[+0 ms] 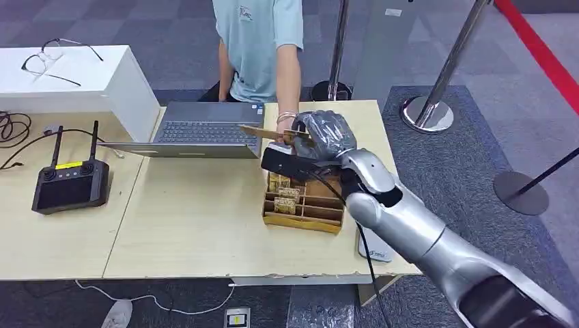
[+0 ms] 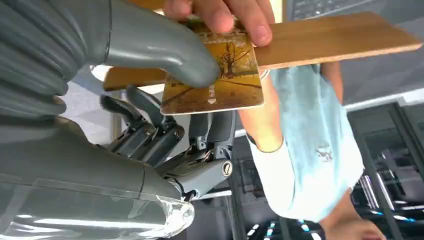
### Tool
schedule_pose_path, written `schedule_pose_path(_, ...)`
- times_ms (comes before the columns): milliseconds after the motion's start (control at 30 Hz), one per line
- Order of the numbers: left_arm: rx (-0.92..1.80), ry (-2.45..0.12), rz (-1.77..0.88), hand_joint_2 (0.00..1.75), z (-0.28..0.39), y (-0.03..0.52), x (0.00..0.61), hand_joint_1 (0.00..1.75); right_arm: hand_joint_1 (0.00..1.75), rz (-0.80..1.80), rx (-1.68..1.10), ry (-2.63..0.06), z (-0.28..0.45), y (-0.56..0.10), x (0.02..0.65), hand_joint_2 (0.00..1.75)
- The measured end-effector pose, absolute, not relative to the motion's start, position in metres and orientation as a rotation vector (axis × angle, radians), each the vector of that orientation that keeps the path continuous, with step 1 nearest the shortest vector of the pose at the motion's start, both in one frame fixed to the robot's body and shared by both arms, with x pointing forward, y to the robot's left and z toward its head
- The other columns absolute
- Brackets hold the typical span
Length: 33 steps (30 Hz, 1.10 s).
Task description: Pass the card to the sensor for recognition and then transmit it.
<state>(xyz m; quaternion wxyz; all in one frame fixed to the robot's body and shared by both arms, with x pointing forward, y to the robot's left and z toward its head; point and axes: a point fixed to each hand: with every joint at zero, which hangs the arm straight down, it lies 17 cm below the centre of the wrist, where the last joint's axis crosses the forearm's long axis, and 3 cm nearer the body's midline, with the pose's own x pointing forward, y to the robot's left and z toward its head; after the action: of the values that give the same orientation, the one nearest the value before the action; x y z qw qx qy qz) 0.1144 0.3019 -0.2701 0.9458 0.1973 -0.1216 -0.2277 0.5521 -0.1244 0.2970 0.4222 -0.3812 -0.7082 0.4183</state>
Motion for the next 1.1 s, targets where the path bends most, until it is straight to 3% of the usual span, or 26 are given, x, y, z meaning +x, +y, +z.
schedule_pose_path(33, 0.402, -0.248, -0.464, 1.75, -0.27, 0.302, 0.114, 0.0, 0.0, 1.052, -0.955, -1.767, 0.294, -0.125, 0.552, 1.75)
schedule_pose_path(167, 0.402, -0.247, -0.464, 1.75, -0.27, 0.302, 0.114, 0.0, 0.05, 1.057, -0.964, -1.746, 0.285, -0.127, 0.554, 1.75)
schedule_pose_path(633, 0.403, -0.262, -0.464, 1.75, -0.27, 0.301, 0.117, 0.0, 0.0, 1.061, -0.988, -1.724, 0.278, -0.131, 0.555, 1.75)
schedule_pose_path(1100, 0.404, -0.247, -0.436, 1.75, -0.271, 0.303, 0.108, 0.0, 0.0, 0.971, -1.241, -1.76, 0.365, -0.184, 0.536, 1.75)
